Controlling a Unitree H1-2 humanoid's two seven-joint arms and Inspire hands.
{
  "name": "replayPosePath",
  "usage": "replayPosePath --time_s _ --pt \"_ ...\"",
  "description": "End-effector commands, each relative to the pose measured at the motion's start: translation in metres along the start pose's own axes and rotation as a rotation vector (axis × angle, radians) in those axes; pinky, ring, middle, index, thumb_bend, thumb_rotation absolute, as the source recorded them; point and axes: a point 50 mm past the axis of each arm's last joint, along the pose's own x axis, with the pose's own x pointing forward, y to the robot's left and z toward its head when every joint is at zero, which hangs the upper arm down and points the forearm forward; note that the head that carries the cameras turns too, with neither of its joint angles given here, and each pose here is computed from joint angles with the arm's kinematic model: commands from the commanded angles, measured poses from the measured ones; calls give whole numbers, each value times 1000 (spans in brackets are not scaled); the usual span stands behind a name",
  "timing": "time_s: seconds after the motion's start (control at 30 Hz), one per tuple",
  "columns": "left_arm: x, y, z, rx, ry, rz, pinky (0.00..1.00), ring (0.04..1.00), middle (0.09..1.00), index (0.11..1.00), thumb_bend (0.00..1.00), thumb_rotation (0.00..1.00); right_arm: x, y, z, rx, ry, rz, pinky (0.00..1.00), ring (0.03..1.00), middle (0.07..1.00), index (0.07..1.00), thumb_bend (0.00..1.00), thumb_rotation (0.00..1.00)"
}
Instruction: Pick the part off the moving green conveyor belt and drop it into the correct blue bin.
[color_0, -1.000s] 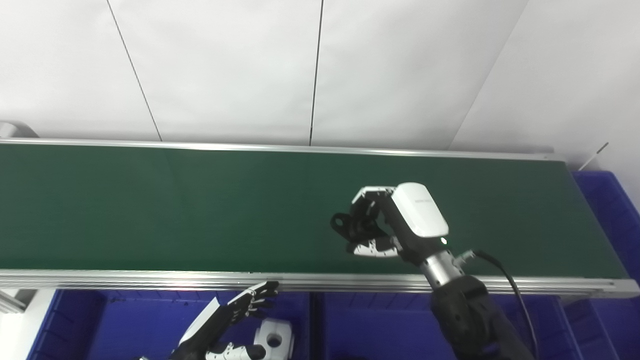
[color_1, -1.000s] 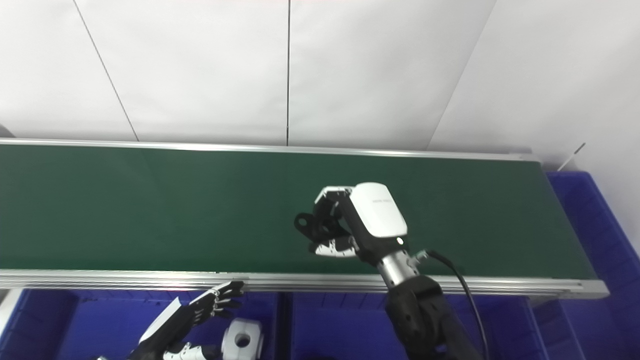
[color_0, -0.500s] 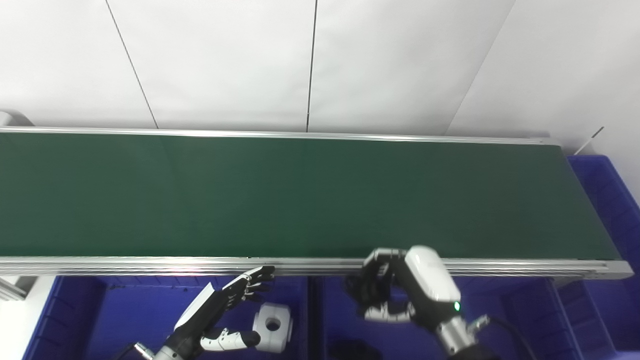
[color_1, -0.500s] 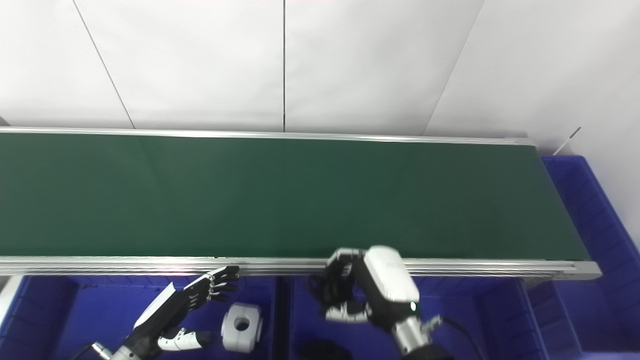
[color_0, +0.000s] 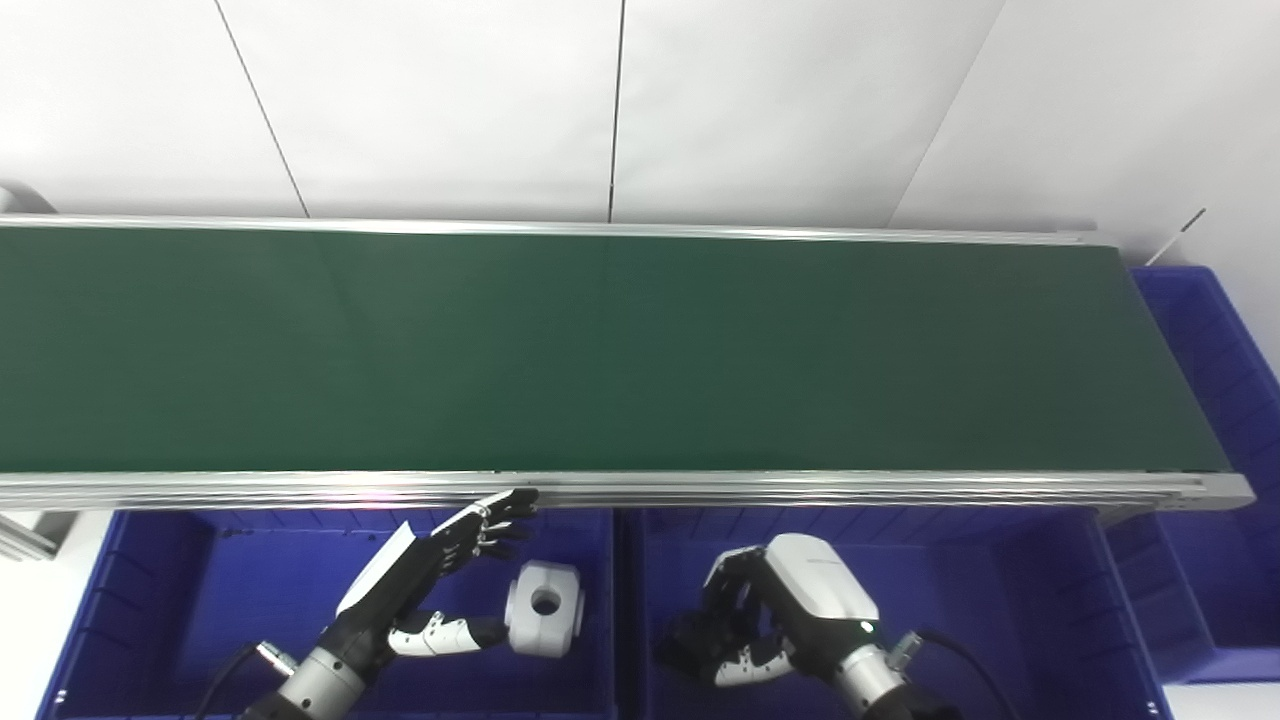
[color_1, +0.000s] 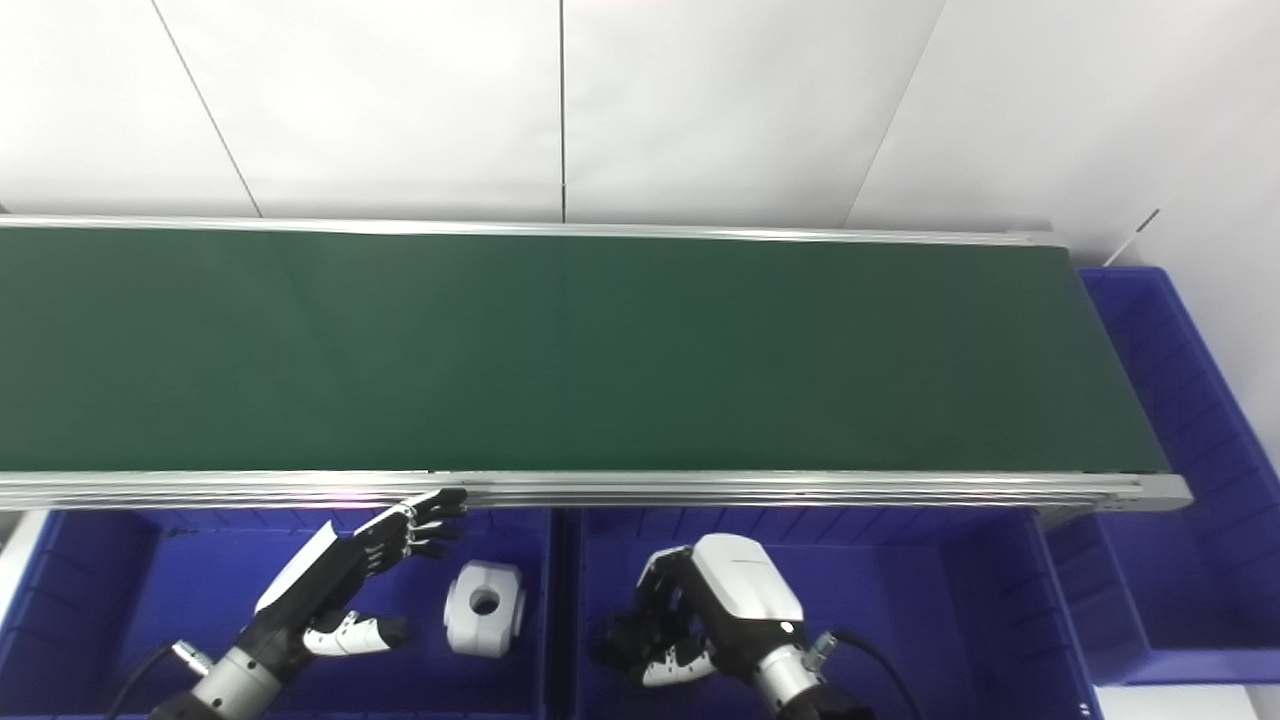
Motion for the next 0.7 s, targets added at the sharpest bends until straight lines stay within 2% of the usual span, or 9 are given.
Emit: replayPosePath --time_s 0.0,0.03,0.07,0.1,0.2,0.23,0.37,0.53,0.67 --pt "0 7 10 19 -62 5 742 808 875 883 884 711 -2 -9 3 -10 -17 -25 311 413 517 496 515 0" --pt "0 7 10 19 -62 5 742 807 874 883 885 713 -2 -8 3 -3 -26 -28 517 625 691 657 608 95" --pt "0 7 10 23 -62 5 742 806 874 883 885 714 -4 -9 4 7 -32 -32 587 697 750 711 640 128" --pt "0 7 10 26 -62 5 741 806 874 883 891 719 -5 -9 4 14 -35 -35 671 776 811 770 676 217" --pt "-1 7 11 18 -65 8 741 806 871 879 902 712 -14 -13 9 86 -72 -117 784 875 894 850 722 401" --pt "-2 7 11 15 -67 7 742 807 871 879 899 705 -17 -14 11 102 -83 -147 792 887 910 862 728 456" --pt "-4 8 12 8 -69 6 746 811 874 878 890 686 -29 -13 15 149 -122 -260 792 902 939 883 736 523" --pt "-5 9 12 24 -66 12 737 806 870 876 893 691 -38 -11 19 187 -156 -324 813 922 958 921 720 613" --pt "-6 8 12 16 -68 11 737 808 870 876 887 685 -45 -10 24 265 -192 -348 785 894 941 926 720 631"
